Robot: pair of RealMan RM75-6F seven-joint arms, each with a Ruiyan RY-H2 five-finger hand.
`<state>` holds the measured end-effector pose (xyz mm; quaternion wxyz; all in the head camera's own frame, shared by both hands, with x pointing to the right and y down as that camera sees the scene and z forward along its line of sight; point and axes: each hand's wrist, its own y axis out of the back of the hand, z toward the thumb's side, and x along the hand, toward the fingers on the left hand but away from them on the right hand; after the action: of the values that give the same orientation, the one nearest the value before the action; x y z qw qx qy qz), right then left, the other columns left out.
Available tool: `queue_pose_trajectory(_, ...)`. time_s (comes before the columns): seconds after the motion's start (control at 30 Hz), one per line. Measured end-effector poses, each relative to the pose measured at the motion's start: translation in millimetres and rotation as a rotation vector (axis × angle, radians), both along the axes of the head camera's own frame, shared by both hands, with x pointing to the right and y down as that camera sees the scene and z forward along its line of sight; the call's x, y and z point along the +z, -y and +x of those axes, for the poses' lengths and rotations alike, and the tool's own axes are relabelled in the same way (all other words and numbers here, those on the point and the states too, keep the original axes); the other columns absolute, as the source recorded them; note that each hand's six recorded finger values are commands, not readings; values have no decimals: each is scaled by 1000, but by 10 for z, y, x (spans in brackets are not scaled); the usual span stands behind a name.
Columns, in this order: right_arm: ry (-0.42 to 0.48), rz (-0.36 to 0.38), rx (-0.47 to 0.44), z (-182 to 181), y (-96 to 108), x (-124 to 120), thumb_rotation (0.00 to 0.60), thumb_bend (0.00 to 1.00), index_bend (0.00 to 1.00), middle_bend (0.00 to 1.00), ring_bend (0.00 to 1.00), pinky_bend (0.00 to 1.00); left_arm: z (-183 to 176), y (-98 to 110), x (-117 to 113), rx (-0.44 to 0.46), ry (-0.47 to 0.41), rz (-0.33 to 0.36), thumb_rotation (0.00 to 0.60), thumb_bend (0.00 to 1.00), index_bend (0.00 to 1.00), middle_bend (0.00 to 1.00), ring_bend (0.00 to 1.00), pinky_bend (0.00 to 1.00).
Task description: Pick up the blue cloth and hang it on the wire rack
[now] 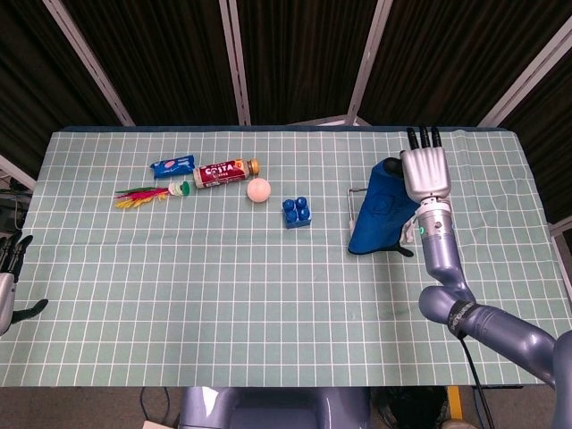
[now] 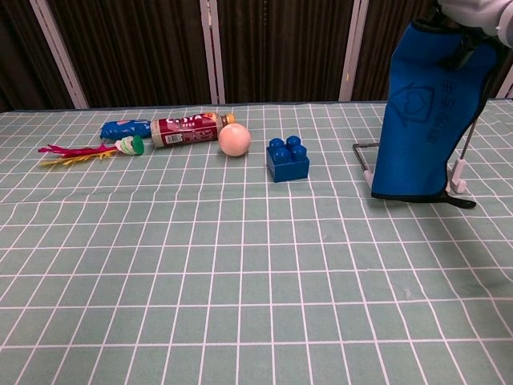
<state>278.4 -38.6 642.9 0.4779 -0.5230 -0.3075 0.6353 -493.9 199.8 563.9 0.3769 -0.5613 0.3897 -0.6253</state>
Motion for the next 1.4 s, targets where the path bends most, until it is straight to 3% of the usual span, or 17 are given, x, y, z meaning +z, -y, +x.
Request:
queue_pose_trajectory(0.77,-12,-24,44,-41,176,216,600,388,752,86,0,90,-50,19,118,-13,32,-30,600,0,0,0,0,0)
queue_pose_trajectory(0.8,-12,-27,44,-41,172,227,600,374,727,86,0,89,-51,19,120,-13,32,-31,600,0,0,0,0,0)
queue_pose_trajectory(0.83,-10,-28,44,-45,170,233,600,320,638,86,0,89,-50,19,123,-13,32,-32,600,0,0,0,0,0)
queue_pose_trajectory(0.93,-1,-26,48,-42,173,242,600,55,209,56,0,83,-44,17,127,-11,32,-33,600,0,0,0,0,0)
queue_pose_trajectory(0.97,-1,-21,48,-39,178,241,600,6,93,38,0,78,-43,17,127,-10,32,-32,600,0,0,0,0,0)
queue_pose_trajectory(1.0,-2,-14,48,-37,184,235,600,0,47,27,0,72,-43,17,127,-11,32,-33,600,0,0,0,0,0)
queue_pose_trajectory(1.07,-2,9,50,-42,194,213,600,0,0,7,0,56,-43,17,128,-11,31,-33,600,0,0,0,0,0)
queue_pose_trajectory(1.4,33,114,19,-85,216,66,600,0,0,0,0,0,-18,16,109,-4,19,-29,600,0,0,0,0,0)
